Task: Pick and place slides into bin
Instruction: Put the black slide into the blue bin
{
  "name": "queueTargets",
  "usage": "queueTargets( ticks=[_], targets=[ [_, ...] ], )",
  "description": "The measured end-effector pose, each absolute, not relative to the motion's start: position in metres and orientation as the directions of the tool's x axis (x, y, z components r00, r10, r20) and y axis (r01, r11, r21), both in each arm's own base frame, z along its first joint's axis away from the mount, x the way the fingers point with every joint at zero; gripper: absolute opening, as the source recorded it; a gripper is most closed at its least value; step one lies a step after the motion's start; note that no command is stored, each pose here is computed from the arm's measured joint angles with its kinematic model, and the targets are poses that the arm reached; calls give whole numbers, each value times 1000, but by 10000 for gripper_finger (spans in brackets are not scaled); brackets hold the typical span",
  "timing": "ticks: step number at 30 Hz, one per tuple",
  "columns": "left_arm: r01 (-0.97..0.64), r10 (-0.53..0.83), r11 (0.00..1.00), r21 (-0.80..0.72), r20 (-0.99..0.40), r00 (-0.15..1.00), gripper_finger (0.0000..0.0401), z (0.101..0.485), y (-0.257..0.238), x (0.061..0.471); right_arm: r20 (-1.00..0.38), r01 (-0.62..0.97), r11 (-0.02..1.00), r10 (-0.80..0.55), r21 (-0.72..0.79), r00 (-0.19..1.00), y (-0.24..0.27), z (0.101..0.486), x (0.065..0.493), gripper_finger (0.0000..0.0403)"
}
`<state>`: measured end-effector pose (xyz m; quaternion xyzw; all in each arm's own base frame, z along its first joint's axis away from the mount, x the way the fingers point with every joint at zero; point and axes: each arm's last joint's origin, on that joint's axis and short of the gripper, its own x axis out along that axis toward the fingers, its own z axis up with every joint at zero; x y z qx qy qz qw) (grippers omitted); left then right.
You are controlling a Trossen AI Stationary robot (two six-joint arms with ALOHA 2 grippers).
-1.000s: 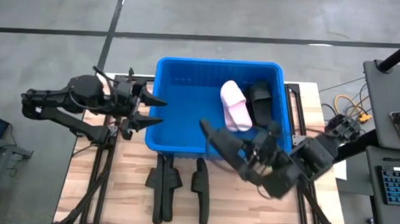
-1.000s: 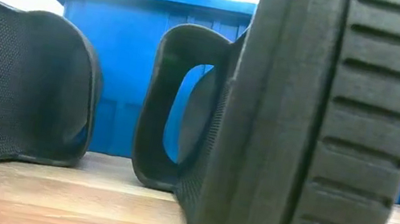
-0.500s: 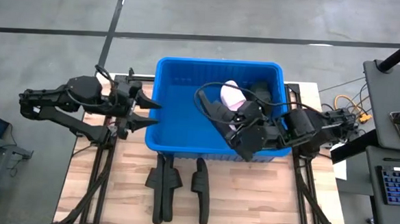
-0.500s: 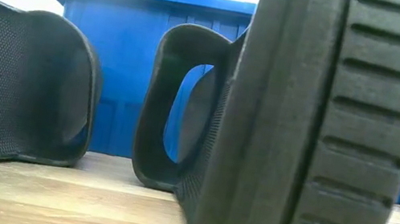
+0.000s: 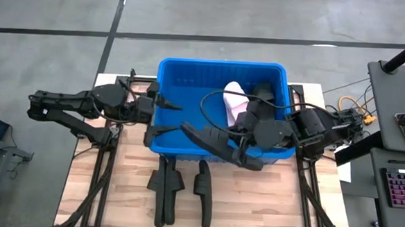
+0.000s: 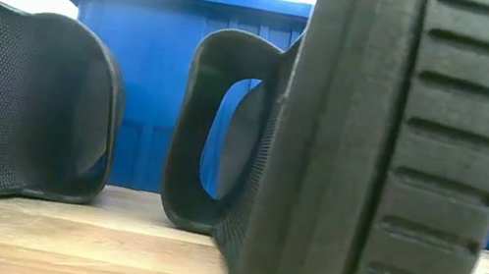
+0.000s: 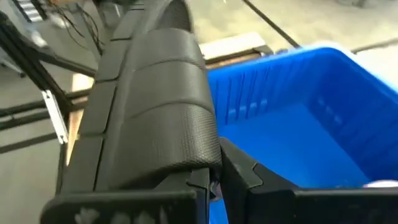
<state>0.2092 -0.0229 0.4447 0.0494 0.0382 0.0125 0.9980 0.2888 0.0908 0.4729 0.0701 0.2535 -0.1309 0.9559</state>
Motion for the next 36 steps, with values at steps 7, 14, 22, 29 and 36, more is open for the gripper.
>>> queueTargets(
  ticks=[7, 14, 22, 29, 36],
  targets=[
    [-6, 15, 992, 124, -66, 998, 259, 444, -24, 215, -468, 266, 963, -213, 48, 857, 86, 482, 281, 13],
    [49, -48, 992, 117, -16, 999, 259, 447, -27, 222, -471, 246, 969, -206, 24, 858, 81, 482, 283, 13],
    [71, -67, 986, 153, -29, 997, 230, 439, -28, 242, -467, 250, 968, -218, 6, 857, 77, 483, 284, 13],
    [75, -76, 977, 199, 0, 997, 91, 442, -25, 243, -439, 234, 972, -211, -1, 873, 76, 486, 286, 13],
    [74, -84, 963, 258, 26, 996, 26, 448, -21, 234, -393, 230, 973, -223, -29, 892, 68, 492, 289, 13]
  ],
)
